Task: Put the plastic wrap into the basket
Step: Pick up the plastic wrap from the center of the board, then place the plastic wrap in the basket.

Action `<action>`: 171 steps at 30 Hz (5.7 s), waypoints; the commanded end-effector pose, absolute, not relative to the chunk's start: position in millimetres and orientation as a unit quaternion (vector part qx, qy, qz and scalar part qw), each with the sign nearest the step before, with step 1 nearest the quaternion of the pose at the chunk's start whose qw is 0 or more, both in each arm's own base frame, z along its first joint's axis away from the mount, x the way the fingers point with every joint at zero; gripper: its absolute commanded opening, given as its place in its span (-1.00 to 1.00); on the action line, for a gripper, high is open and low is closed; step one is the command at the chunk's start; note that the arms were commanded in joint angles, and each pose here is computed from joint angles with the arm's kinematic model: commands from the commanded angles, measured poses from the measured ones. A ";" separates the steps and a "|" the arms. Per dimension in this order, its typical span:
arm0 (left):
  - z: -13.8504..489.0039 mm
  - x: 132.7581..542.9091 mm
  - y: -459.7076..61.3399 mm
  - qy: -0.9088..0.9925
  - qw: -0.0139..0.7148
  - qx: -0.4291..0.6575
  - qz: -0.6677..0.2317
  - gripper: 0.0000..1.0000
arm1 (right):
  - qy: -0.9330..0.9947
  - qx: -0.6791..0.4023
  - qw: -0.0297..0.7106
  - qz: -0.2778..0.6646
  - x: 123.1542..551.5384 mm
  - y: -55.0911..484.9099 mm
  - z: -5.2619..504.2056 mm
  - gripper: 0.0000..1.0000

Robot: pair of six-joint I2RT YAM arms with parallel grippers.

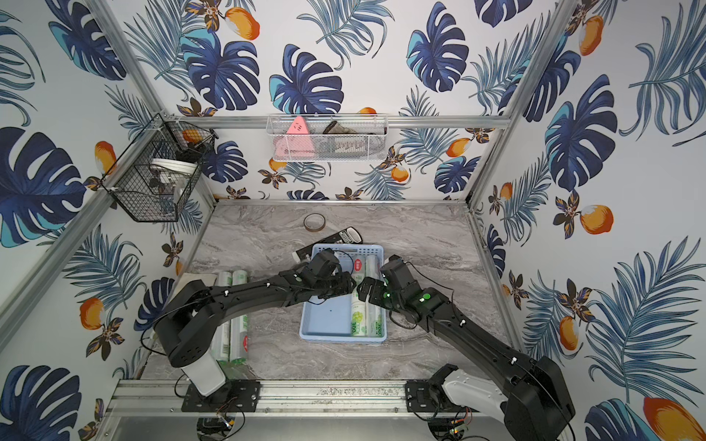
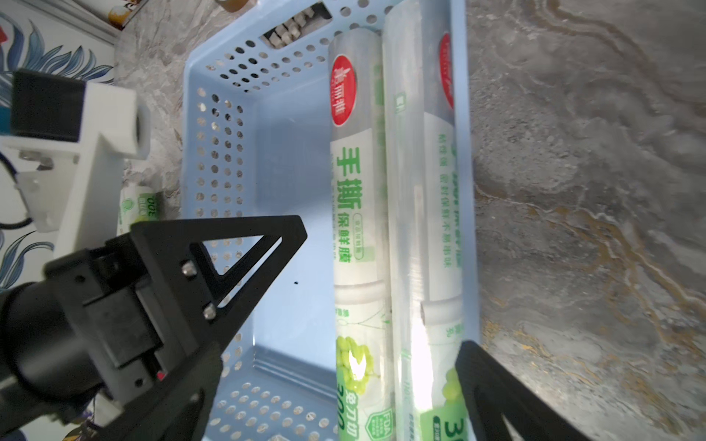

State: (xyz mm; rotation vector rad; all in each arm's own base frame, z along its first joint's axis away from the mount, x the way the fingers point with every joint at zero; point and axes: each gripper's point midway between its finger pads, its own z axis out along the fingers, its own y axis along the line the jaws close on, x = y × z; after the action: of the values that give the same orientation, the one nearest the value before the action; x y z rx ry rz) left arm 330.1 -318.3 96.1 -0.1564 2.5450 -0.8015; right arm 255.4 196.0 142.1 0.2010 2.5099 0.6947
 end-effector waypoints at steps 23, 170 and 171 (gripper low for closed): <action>147.0 276.5 -48.8 0.878 0.411 -0.245 -0.025 0.26 | 0.887 -0.167 0.247 0.353 235.2 370.7 175.4 1.00; 151.6 340.7 -307.0 0.923 0.285 -0.008 -0.257 -0.28 | 0.895 0.034 0.323 0.305 263.3 237.6 193.2 1.00; 149.1 342.0 -308.7 0.923 0.283 -0.010 -0.260 -0.28 | 0.896 0.035 0.322 0.304 262.6 236.8 191.9 1.00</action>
State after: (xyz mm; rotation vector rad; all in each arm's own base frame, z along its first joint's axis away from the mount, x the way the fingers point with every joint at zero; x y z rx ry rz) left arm 329.6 -292.1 135.7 0.0072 2.5429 -0.5942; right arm 265.8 238.2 193.9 0.0871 2.3383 0.7879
